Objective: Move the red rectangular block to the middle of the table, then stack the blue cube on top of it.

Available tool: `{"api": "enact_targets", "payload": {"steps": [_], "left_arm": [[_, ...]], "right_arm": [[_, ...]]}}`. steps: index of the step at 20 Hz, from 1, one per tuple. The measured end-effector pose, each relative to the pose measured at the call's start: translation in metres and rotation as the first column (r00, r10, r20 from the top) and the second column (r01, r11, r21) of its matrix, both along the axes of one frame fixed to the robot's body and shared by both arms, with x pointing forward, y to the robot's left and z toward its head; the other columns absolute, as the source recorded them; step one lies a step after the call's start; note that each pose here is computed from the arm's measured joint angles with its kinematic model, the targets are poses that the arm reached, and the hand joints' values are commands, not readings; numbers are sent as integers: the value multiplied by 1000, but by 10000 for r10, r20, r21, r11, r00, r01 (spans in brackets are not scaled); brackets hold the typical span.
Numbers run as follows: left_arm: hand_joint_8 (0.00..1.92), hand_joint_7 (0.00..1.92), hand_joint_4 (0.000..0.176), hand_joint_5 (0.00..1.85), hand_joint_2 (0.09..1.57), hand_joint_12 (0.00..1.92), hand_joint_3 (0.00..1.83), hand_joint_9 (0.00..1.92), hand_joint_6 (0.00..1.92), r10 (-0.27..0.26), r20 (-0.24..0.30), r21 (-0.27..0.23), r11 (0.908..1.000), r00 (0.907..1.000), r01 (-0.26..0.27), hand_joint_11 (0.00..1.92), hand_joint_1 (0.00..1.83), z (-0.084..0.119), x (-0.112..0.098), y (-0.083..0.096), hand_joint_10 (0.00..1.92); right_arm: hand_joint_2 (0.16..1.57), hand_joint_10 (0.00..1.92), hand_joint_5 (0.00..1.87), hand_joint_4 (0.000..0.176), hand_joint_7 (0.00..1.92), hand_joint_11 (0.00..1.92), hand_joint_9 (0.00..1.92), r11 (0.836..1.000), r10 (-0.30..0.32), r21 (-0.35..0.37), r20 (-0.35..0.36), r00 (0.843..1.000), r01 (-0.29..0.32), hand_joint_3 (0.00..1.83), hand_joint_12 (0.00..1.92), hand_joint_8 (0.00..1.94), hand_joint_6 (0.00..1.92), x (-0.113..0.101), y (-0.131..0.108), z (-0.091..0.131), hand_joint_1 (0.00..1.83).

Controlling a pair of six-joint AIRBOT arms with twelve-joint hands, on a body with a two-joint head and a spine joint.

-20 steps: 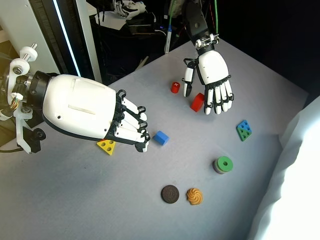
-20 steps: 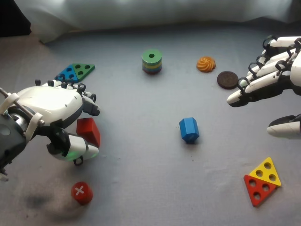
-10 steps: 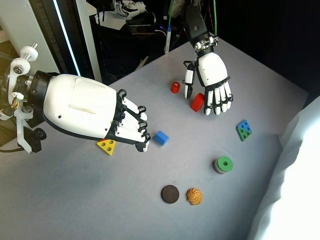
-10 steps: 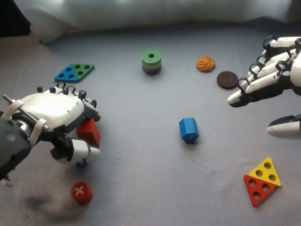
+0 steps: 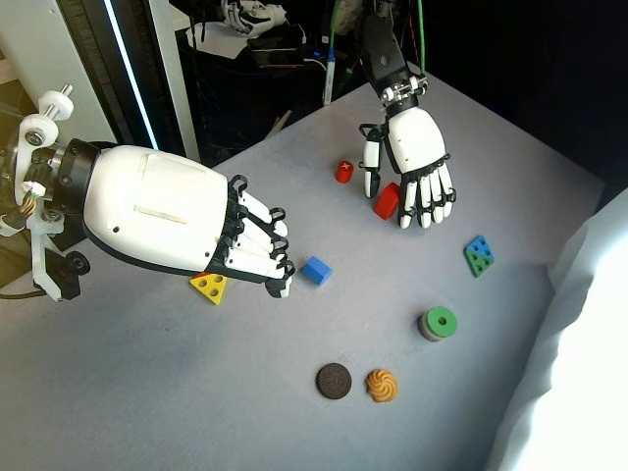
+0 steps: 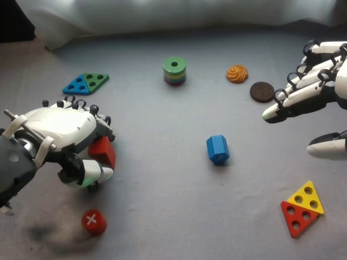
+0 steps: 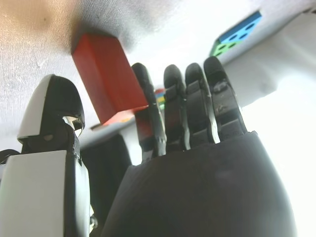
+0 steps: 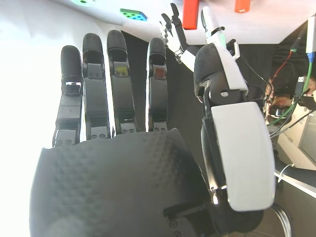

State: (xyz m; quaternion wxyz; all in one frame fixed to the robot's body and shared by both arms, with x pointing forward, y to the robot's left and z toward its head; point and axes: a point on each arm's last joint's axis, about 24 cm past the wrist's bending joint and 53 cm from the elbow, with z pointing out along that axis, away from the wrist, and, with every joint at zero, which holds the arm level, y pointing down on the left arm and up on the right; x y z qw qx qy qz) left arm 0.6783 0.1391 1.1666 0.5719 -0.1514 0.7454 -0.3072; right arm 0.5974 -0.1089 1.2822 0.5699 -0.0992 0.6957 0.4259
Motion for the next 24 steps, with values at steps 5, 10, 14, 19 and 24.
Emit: {"api": "enact_targets", "payload": {"steps": [5, 10, 14, 19, 24], "left_arm": [[5, 338, 16, 622, 1182, 481, 0, 198, 9, -14, 2, 4, 10000, 10000, 14, 0, 765, -1, 0, -2, 5], [3, 348, 13, 657, 1167, 488, 0, 209, 10, 12, 3, 20, 10000, 10000, -12, 0, 795, -2, 1, -1, 4], [0, 355, 2, 701, 1171, 509, 3, 219, 8, -2, -27, 8, 10000, 10000, 2, 0, 807, -4, 1, -3, 1], [4, 372, 0, 732, 1172, 520, 2, 229, 10, -12, -10, 32, 10000, 10000, 12, 0, 805, -4, 1, -3, 2], [8, 456, 0, 865, 1165, 586, 0, 289, 21, 60, 55, 38, 10000, 10000, -60, 0, 885, -3, 2, -2, 8]], "right_arm": [[1275, 4, 524, 0, 534, 65, 487, 10000, -1, 17, -9, 10000, 1, 3, 919, 3, 6, 0, 0, 0, 409], [1282, 0, 521, 0, 522, 40, 462, 10000, -2, 20, -12, 10000, 2, 4, 909, 0, 1, 0, 0, 0, 373], [1274, 11, 543, 0, 547, 64, 494, 10000, -4, 34, -18, 10000, 4, 0, 913, 7, 7, 0, 0, 0, 399], [1276, 4, 539, 0, 537, 51, 479, 10000, -31, 70, -99, 9999, 31, 0, 907, 3, 3, 1, -1, 0, 384], [1279, 0, 537, 0, 523, 32, 460, 9999, -42, 138, -253, 9997, 46, 3, 892, 0, 0, 0, 0, -2, 381]]}}
